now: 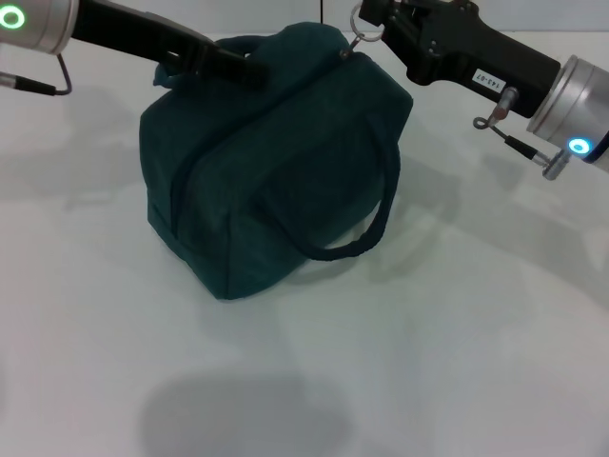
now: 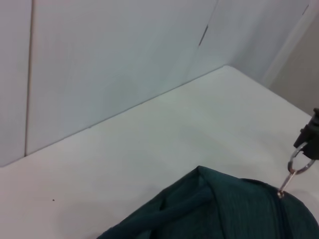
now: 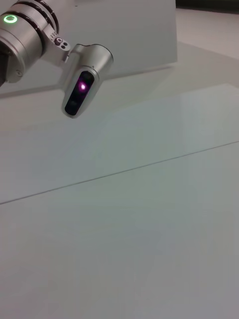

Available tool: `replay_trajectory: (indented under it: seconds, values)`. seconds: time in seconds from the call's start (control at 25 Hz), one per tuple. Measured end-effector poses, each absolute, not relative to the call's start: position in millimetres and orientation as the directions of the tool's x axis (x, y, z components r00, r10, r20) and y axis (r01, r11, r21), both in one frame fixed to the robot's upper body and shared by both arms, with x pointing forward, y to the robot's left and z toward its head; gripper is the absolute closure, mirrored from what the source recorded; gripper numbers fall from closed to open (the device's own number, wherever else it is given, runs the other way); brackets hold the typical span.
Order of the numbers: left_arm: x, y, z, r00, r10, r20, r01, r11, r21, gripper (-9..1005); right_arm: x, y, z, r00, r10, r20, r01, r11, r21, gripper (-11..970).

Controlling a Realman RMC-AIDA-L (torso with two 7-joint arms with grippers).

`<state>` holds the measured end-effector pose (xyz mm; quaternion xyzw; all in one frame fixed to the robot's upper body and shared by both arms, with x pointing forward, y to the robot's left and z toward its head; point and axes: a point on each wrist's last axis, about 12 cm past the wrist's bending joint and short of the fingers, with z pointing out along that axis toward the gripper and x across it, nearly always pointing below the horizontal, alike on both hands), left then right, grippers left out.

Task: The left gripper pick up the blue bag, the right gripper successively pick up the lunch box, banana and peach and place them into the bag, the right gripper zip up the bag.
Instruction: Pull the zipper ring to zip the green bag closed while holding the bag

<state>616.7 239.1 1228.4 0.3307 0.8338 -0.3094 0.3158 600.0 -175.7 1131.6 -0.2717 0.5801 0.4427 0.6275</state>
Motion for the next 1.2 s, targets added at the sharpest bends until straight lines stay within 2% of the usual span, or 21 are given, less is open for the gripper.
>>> replay_trajectory:
  seconds: [0.24,0.76,0.92,1.2]
  values:
    - [616.9,239.8,1231.6,-0.572,0.339,-0.747,0.753,0.578,-0.314,717,600.2,-175.7,1131.5,-0.065,0.239,-0.969,-0.870,0.461,0.173,941]
    - [616.9,234.5,1228.8,-0.551,0.392,-0.737,0.783,0.547,-0.295,913,600.3,-177.6,1131.6,-0.066,0.253,-0.965,-0.864,0.470,0.182,941]
    - [612.6,229.8,1228.7,-0.514,0.436,-0.739,0.821,0.498,-0.277,918,600.8,-183.6,1127.4,-0.099,0.283,-0.954,-0.839,0.491,0.233,941]
    - [611.1,227.9,1229.2,-0.509,0.433,-0.744,0.829,0.479,-0.289,927,604.2,-192.2,1118.1,-0.223,0.343,-0.913,-0.774,0.507,0.380,941]
